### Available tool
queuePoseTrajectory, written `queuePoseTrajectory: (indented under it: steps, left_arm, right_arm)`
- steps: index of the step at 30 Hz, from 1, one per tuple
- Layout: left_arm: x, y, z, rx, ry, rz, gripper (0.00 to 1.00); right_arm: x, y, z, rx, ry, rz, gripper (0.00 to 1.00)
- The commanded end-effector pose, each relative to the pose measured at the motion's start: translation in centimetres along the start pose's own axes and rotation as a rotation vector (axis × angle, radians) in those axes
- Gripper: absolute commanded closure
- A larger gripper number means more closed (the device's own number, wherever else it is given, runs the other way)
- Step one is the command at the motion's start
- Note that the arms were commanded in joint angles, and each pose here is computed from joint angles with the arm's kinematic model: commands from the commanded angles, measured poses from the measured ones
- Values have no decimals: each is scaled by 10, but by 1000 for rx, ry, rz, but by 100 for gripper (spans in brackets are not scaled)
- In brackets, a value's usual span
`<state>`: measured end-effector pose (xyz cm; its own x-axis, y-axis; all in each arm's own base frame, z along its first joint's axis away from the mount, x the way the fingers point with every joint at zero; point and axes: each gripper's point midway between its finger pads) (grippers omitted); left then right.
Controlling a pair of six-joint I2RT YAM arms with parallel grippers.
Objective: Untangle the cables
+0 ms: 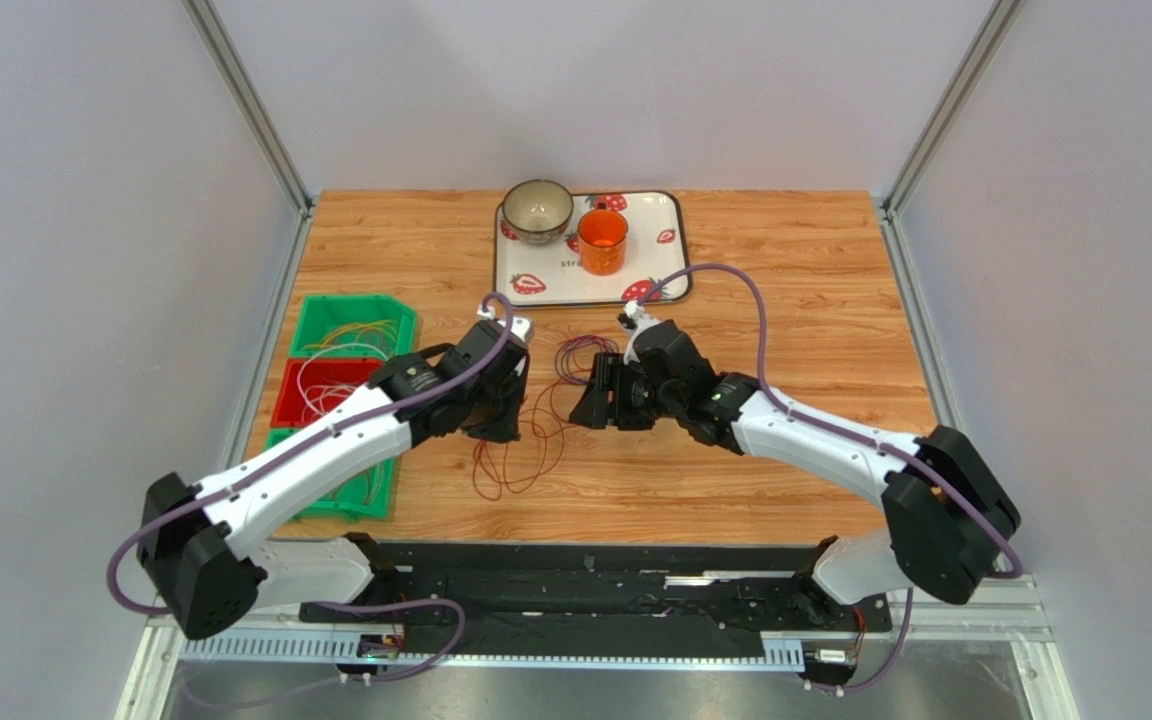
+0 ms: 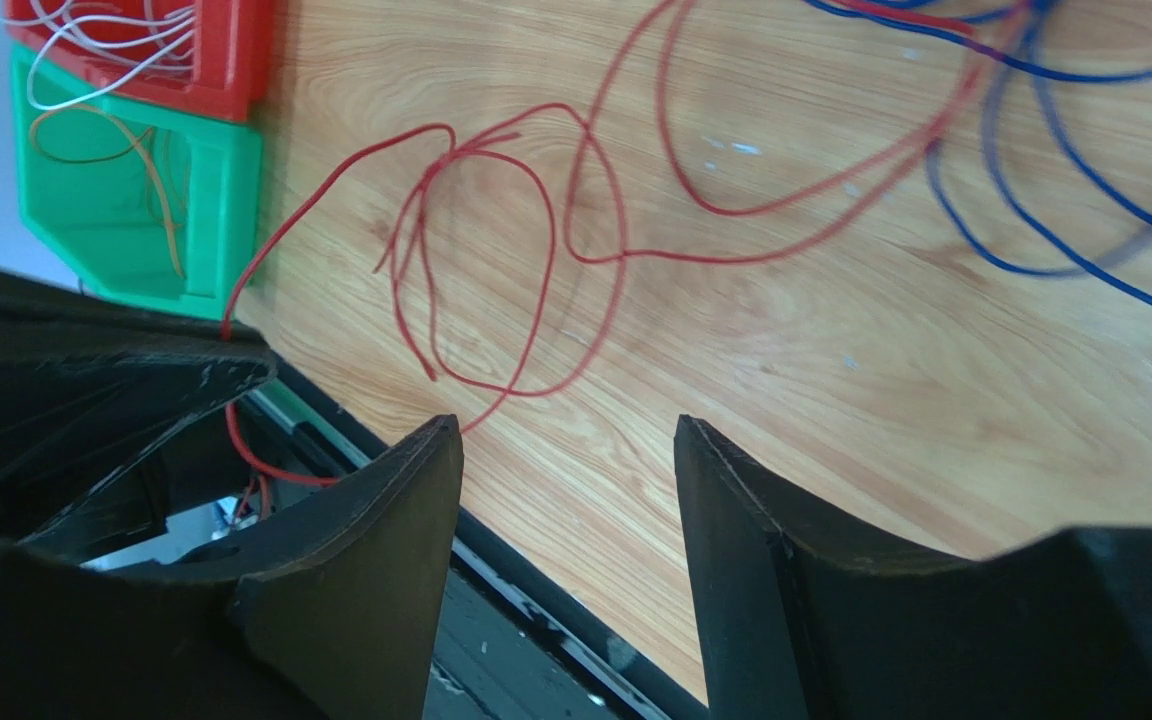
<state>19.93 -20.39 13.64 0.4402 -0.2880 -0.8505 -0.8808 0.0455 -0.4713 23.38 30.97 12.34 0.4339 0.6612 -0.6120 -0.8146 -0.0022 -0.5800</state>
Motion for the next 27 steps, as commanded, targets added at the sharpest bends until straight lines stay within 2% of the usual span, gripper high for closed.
queuePoseTrajectory:
  steps: [1,3,4,6,9,12,19,27]
  left_arm:
    - [15,0,-17,11,44,34,94]
    - [16,2,-19,25,38,36,86]
    - [14,2,-23,36,48,30,75]
    - [10,0,-28,43,67,17,63]
    - [13,5,-36,63,98,46,57]
    - [27,16,-37,78,69,97,56]
    - [61,35,-41,73,-38,134,56]
    - [87,30,-47,27,-162,145,57]
  right_arm:
    - [-28,-11,-26,-8,89,-87,42]
    - [-35,-8,-32,-4,101,-102,42]
    - [-36,-7,-35,-11,111,-103,42]
    - [-39,-2,-42,-14,135,-98,42]
    - [-43,3,-47,-21,149,-102,42]
    - [-44,7,-51,-22,159,-100,42]
    - [-45,13,-58,-28,171,-104,43]
    - [-38,21,-66,-49,163,-120,43]
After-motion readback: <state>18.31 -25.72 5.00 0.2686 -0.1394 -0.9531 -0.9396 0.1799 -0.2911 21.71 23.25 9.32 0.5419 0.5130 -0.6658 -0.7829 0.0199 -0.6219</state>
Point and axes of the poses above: each gripper's point midway between its finger pads, its own x axis out along the fingers, its own z axis along the line the jaws close on, y = z × x, and after that the axes turned 7 degrees about -x, right-handed
